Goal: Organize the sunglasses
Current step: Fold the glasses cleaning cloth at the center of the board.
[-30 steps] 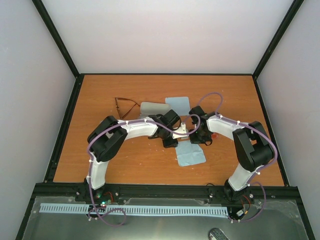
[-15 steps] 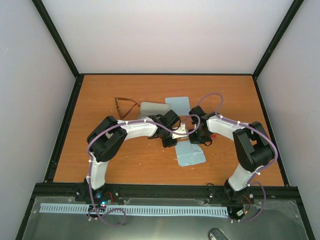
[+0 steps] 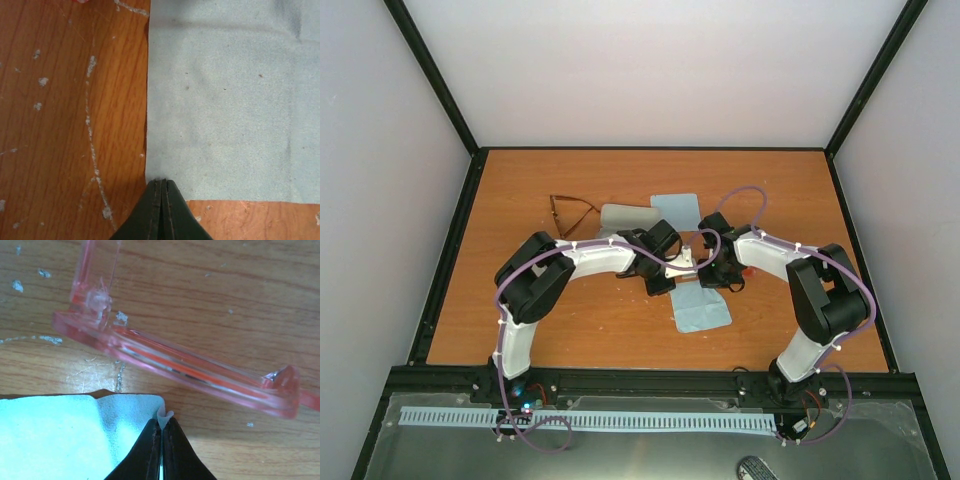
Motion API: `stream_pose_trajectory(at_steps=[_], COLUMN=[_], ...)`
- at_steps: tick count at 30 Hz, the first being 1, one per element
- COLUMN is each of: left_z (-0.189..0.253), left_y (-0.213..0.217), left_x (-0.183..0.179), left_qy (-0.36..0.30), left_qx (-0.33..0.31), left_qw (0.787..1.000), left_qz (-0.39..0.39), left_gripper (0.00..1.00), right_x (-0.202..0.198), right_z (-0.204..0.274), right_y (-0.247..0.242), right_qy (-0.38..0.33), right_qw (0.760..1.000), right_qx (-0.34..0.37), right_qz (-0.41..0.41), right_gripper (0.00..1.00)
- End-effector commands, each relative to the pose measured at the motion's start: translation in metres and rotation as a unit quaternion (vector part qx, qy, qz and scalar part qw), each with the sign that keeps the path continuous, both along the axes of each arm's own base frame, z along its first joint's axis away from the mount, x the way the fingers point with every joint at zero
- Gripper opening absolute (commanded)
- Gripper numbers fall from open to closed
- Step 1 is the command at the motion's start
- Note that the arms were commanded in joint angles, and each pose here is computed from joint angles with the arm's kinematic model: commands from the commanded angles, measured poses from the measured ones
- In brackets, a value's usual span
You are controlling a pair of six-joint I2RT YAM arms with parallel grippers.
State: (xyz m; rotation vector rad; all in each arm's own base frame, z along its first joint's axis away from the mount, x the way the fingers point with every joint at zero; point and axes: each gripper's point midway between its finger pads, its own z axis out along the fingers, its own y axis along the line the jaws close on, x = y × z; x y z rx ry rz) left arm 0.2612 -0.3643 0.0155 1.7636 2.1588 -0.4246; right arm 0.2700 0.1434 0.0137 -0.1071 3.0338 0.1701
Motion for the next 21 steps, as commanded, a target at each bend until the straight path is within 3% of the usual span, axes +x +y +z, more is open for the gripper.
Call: stream_pose_trajectory(at_steps=[1, 11, 16, 21], left_z=[-0.01, 0.025, 0.017, 0.019], left_y=[0.02, 0.033, 0.024, 0.013], left_x=[-0.019, 0.032, 0.015, -0.006], left_qy=[0.039, -0.004, 0.057, 0.073], left_qx=[0.036, 0.006, -0.004, -0.014], left_qw=[0.999, 0.999, 0.997, 0.997], left_qz=[-0.006, 0.044, 0.043, 0.019], left_gripper=[0.0, 0.01, 0.32, 0.43], right_x=[0.005, 0.014, 0.012, 0.01], right_z=[0.009, 0.013, 0.012, 0.008], right_y=[0.0, 0.005, 0.001, -0.003], right_qy=[-0.017, -0.025, -0.022, -0.016], right_qw=[1.0, 1.0, 1.0, 1.0], right_qx=[0.0, 0.005, -0.005, -0.006], right_qz=[-0.008, -0.006, -0.01, -0.02], right_gripper=[0.03, 0.03, 0.03, 0.03])
